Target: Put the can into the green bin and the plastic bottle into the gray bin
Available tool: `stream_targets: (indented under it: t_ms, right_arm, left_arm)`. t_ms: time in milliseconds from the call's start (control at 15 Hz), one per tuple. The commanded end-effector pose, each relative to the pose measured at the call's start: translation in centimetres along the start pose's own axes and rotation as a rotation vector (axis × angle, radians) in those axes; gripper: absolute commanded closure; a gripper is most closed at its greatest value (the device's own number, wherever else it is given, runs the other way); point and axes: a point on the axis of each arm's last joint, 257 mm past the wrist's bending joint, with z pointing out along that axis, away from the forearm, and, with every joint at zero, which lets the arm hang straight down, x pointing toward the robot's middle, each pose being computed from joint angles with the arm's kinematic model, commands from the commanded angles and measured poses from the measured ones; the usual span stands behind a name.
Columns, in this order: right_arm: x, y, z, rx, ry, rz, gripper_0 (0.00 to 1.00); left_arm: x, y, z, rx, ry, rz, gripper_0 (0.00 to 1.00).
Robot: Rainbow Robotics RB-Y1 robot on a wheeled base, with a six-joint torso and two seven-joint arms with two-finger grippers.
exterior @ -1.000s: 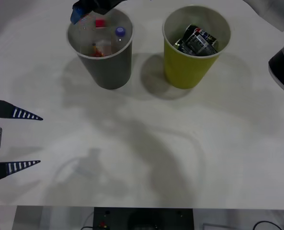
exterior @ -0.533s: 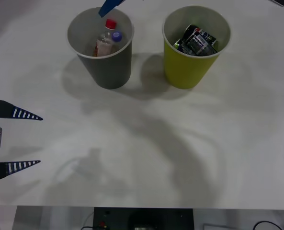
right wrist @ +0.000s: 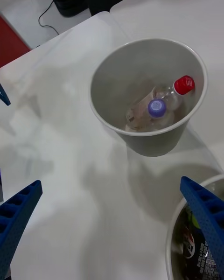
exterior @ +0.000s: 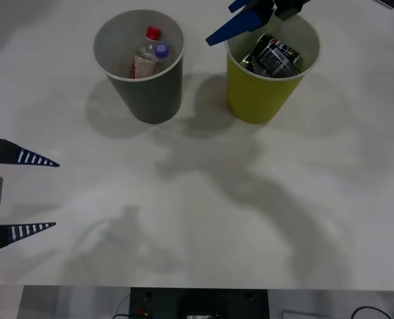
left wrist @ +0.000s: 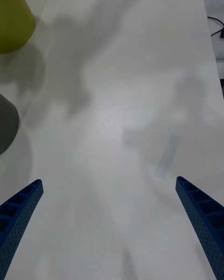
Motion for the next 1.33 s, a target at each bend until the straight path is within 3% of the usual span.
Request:
stream_targets:
  t_ms: [67,200,667,1333]
  right_arm:
    - [2.7,1.2,-1.4,0.000,-0.004,-0.042,0.00]
    - [5.0,2.5,-2.3,-0.006,-0.009,-0.103,0.00]
    - [12.8,5.0,-5.5,-0.047,-0.006,-0.241,0.00]
    - [23.7,8.7,-8.1,-0.066,0.017,-0.352,0.00]
  left_arm:
    - [0.0,0.0,0.0,0.000,0.000,0.000,0.02]
    - [0.0,0.0,0.0,0.000,0.000,0.000,0.02]
    - [0.0,0.0,0.0,0.000,0.000,0.000,0.02]
    - [0.0,0.0,0.0,0.000,0.000,0.000,0.02]
